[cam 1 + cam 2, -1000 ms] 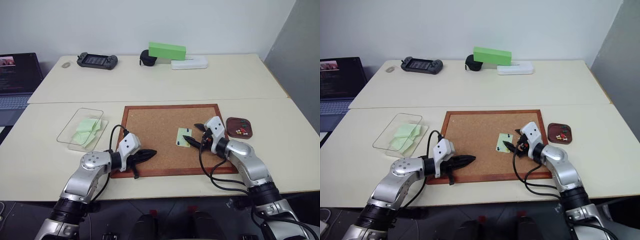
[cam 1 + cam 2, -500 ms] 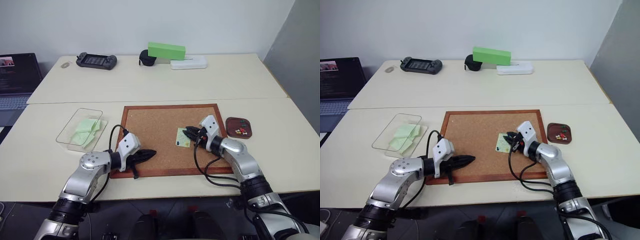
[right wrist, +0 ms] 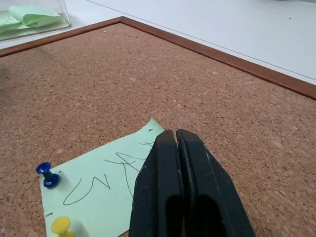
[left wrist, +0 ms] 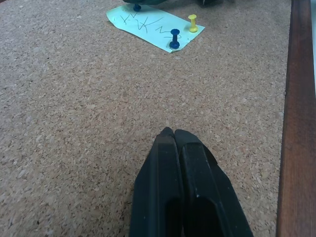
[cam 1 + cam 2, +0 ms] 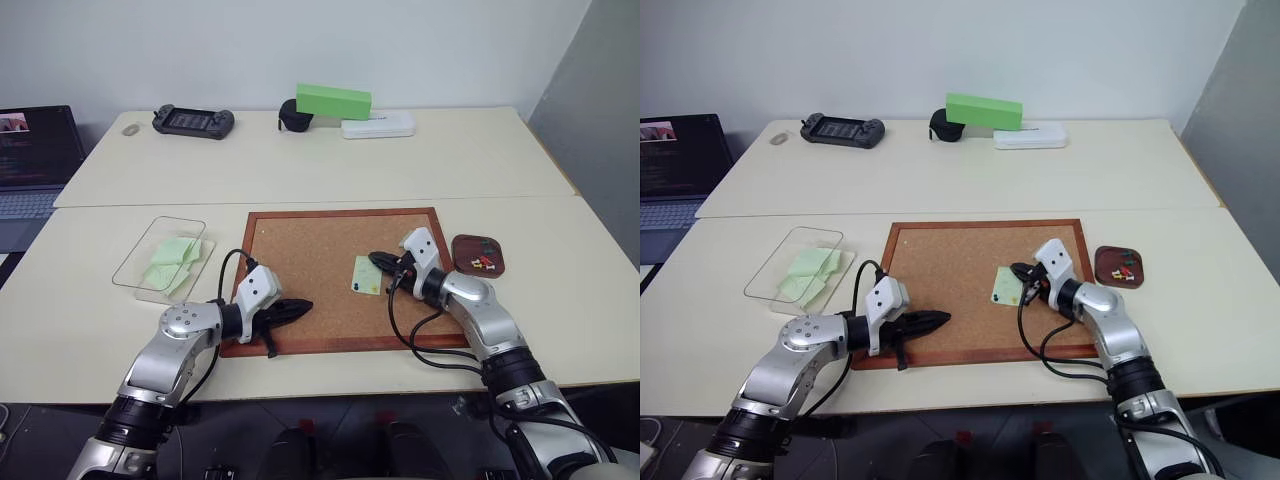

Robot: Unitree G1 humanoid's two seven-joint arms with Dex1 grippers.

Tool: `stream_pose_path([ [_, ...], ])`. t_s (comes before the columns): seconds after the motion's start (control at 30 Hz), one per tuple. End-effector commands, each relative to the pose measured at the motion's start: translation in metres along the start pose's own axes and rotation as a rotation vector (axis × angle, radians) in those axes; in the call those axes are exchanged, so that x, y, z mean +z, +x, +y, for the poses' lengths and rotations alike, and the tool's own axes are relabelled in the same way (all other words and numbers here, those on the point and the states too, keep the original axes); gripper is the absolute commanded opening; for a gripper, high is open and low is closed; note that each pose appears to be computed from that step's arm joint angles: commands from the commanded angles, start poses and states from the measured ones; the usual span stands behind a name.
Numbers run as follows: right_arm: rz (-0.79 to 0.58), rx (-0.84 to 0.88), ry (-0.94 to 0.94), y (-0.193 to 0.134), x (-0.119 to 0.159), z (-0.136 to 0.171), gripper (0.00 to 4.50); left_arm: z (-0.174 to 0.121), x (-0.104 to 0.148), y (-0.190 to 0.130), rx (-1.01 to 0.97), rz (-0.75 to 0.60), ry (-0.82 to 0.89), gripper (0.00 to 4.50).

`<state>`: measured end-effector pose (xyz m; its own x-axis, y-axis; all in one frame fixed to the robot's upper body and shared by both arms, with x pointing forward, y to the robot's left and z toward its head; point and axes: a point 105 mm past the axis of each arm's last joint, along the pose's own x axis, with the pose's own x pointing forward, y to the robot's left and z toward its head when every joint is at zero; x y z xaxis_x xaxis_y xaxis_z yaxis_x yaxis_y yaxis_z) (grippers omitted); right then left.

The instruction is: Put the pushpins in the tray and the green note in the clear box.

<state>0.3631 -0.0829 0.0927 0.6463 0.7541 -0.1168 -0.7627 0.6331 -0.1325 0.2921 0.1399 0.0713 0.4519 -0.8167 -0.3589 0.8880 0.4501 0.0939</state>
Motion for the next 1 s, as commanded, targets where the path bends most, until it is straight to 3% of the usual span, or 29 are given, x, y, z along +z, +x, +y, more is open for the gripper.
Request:
stream_pose_path([
  [0.03,-0.141,0.014,-0.081,-0.005,0.043,0.0,0.01,-0.004,-0.027,-0.001,0.001,0.097,-0.075,0.0],
  [0.6,-0.143,-0.057,-0.074,-0.016,0.048,-0.009,0.01,-0.005,-0.034,0.001,0.016,0.132,-0.133,0.0],
  [0.8,-0.131,-0.35,-0.007,-0.052,0.052,-0.054,0.01,-0.007,-0.033,0.0,0.016,0.125,-0.125,0.0],
  [0.9,-0.095,-0.575,-0.004,-0.089,0.048,-0.091,0.01,-0.008,-0.032,0.0,0.008,0.119,-0.128,0.0],
  [1.0,-0.027,-0.695,-0.04,-0.115,0.038,-0.112,0.01,-0.009,-0.032,0.001,0.006,0.117,-0.13,0.0],
])
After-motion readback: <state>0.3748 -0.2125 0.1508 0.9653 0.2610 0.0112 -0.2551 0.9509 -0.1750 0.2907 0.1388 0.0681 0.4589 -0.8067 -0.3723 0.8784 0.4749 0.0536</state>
